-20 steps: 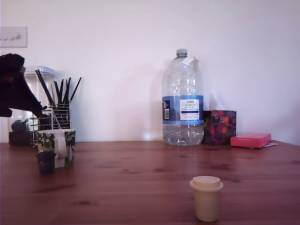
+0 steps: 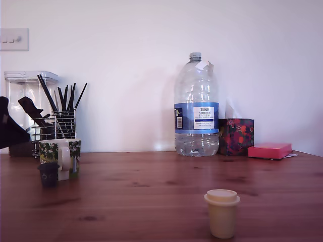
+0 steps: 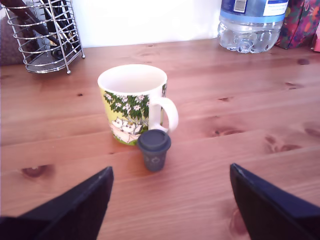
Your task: Pick up the coffee capsules from the table one by one and drop them inside the nearest coffee cup
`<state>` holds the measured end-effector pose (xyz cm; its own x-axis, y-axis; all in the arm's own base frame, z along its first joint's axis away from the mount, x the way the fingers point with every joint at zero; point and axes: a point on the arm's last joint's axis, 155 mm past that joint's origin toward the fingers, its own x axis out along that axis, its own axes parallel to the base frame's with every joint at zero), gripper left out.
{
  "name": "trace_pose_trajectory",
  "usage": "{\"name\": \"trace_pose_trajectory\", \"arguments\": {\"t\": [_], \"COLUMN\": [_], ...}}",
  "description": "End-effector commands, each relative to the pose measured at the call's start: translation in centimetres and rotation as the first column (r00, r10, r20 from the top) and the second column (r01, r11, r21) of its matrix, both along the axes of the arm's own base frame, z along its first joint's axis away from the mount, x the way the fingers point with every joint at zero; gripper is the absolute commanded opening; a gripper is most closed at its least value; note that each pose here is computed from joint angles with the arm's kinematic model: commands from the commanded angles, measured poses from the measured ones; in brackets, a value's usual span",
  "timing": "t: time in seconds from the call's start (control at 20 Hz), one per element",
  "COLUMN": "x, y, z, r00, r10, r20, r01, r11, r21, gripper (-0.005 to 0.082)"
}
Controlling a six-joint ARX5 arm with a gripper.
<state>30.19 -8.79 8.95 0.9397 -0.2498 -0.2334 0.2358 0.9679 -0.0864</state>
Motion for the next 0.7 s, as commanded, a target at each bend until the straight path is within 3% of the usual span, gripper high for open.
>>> {"name": "trace_pose_trajectory", "arguments": {"t": [0.0,0.3,0.65], "x": [0.0,1.5,5.8], "y": [0.0,-0.6,-1.4], "z": [-0.6,-2.0,-5.0], "r00": [1.0,0.999,0.994], "r10": [-0.009,-0.04,-0.056], "r20": [0.0,-0.015,-0.089], "r01": [0.009,0.039,0.057], "r11": [1.0,0.999,0.998], "r21": [0.0,-0.012,0.017], "gripper": [0.0677,0.0677,0.0677]}}
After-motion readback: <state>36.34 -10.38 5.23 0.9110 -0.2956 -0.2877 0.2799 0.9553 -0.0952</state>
